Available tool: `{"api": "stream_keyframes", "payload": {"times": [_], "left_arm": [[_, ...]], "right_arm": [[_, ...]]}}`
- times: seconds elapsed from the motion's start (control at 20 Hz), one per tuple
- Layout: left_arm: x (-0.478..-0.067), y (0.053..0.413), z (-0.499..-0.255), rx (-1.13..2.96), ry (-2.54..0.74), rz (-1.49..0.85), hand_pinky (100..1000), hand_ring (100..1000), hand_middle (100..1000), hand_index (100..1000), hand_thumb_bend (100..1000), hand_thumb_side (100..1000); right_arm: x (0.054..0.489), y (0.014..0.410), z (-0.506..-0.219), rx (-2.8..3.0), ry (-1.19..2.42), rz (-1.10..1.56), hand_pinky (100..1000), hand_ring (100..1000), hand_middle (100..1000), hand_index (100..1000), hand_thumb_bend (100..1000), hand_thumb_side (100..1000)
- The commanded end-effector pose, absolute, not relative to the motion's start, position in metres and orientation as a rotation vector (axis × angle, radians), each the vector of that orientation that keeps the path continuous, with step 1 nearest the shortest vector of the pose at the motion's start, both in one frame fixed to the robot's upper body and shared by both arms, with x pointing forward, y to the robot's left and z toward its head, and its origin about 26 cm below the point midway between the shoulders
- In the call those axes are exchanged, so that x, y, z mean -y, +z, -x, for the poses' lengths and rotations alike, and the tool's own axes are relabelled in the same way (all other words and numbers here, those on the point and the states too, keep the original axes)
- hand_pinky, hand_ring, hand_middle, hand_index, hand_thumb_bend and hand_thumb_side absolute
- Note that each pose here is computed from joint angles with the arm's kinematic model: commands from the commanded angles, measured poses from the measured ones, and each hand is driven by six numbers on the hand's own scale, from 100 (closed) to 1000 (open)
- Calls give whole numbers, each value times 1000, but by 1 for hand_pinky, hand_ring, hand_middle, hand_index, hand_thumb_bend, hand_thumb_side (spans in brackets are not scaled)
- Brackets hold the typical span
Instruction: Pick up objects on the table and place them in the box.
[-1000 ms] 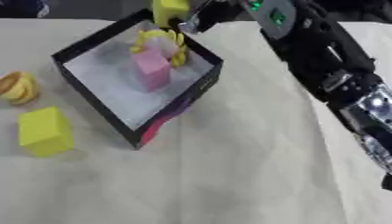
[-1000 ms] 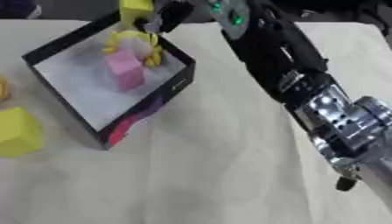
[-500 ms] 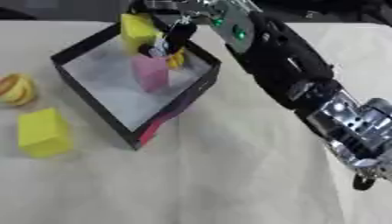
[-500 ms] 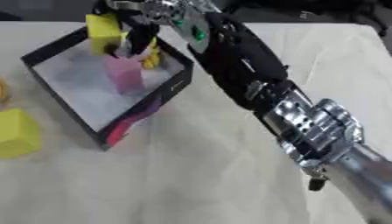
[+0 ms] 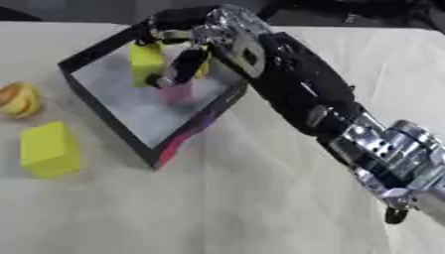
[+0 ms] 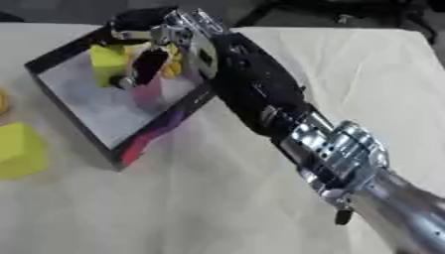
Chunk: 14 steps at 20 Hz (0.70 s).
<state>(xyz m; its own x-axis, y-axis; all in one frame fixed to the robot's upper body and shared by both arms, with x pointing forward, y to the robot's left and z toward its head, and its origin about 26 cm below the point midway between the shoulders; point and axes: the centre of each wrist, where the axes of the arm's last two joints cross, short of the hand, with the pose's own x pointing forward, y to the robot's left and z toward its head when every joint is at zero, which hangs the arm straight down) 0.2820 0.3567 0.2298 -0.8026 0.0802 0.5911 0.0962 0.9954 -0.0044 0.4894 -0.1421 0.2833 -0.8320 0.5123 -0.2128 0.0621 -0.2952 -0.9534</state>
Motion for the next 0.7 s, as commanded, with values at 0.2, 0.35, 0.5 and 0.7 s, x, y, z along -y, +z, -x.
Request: {"api": "stream_keyframes", "payload": {"times": [0.2,0.35,0.5,0.7], "left_arm": [[-356,240,-279,2521,-119,109,816,871,816,814,100,638],[-356,239,-279,2517,-123,107,816,871,816,814,100,638],[-356,238,-279,2514,-124,105,816,871,816,814,100,638],[-356,236,-278,2509,-123,102,815,871,817,814,100,637]], "right_arm": [[152,297,-490,1661,2266,834,989,948,873,1000,446,748],[156,297,-491,1669,2261,877,1000,966,898,1000,441,459],[158,298,-491,1686,2291,881,1000,971,906,1000,419,222],[165,304,-492,1717,2232,936,1000,964,902,1000,448,746]]}}
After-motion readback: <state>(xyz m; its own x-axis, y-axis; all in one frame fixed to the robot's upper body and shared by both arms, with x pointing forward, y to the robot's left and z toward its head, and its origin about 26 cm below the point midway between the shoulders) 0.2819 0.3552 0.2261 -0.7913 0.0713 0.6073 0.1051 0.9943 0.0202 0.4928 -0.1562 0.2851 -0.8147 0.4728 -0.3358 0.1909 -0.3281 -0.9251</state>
